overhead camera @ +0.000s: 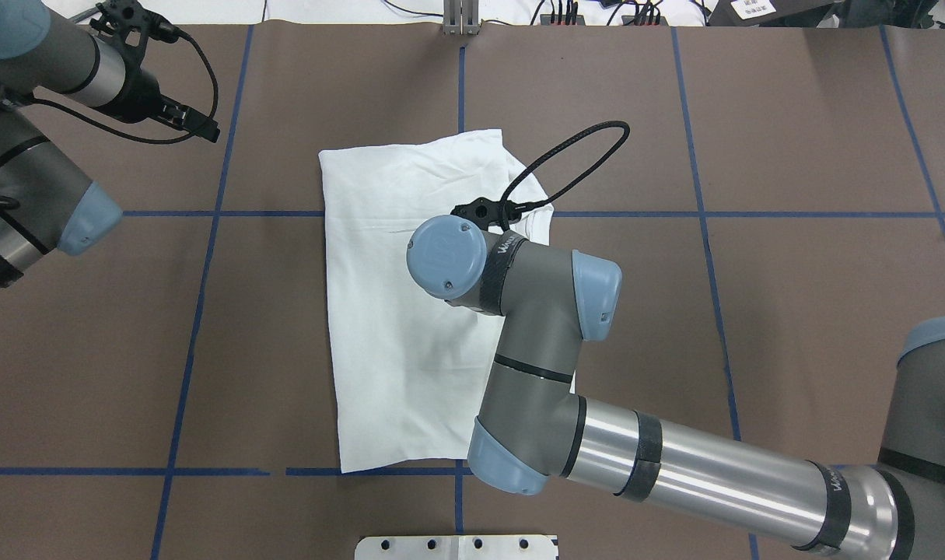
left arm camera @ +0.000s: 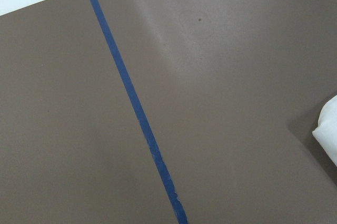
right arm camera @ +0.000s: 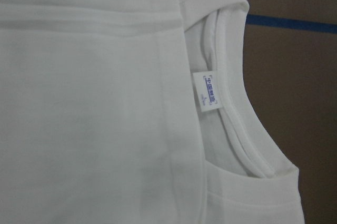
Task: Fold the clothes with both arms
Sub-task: 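Release the fold and withdraw the right gripper toward the robot, then move both grippers down beside the folded shirt's near corners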
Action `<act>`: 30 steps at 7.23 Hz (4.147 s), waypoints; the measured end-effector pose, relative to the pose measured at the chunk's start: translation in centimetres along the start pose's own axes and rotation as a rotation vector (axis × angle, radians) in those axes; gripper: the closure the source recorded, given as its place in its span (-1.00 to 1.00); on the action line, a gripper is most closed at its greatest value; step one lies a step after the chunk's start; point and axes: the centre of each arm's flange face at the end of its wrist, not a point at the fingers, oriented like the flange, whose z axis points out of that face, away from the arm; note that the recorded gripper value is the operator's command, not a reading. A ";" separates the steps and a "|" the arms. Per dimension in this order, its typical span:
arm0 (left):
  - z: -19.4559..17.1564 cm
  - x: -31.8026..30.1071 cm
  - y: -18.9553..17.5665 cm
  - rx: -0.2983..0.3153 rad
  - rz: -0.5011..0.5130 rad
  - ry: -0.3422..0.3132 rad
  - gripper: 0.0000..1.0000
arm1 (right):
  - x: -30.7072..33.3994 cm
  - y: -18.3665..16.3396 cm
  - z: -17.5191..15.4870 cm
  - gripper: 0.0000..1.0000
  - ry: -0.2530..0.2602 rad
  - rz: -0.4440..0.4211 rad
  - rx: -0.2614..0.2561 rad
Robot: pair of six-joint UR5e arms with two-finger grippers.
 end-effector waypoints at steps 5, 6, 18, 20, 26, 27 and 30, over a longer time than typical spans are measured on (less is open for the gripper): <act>0.0 0.0 0.0 0.000 0.000 0.000 -1.00 | 4.1 4.7 1.5 -1.00 0.146 -0.061 -0.063; 0.0 0.0 0.0 0.000 0.000 0.000 -1.00 | 7.8 6.4 1.5 -1.00 0.174 -0.110 -0.080; -6.2 23.2 19.6 -0.143 -0.342 0.285 -1.00 | 18.5 10.5 -0.8 -1.00 -0.295 0.182 -0.003; -4.4 29.5 25.7 -0.165 -0.488 0.252 -1.00 | 19.2 11.1 -0.1 -1.00 -0.319 0.211 0.005; -0.8 37.7 33.1 -0.210 -0.683 0.206 -0.32 | 19.2 11.7 0.4 -1.00 -0.316 0.209 0.002; -0.9 38.1 32.9 -0.210 -0.687 0.213 -0.12 | 19.3 11.7 0.4 -1.00 -0.315 0.209 0.002; -1.3 38.7 32.2 -0.203 -0.697 0.228 -0.10 | 19.2 11.8 0.4 -1.00 -0.316 0.208 0.001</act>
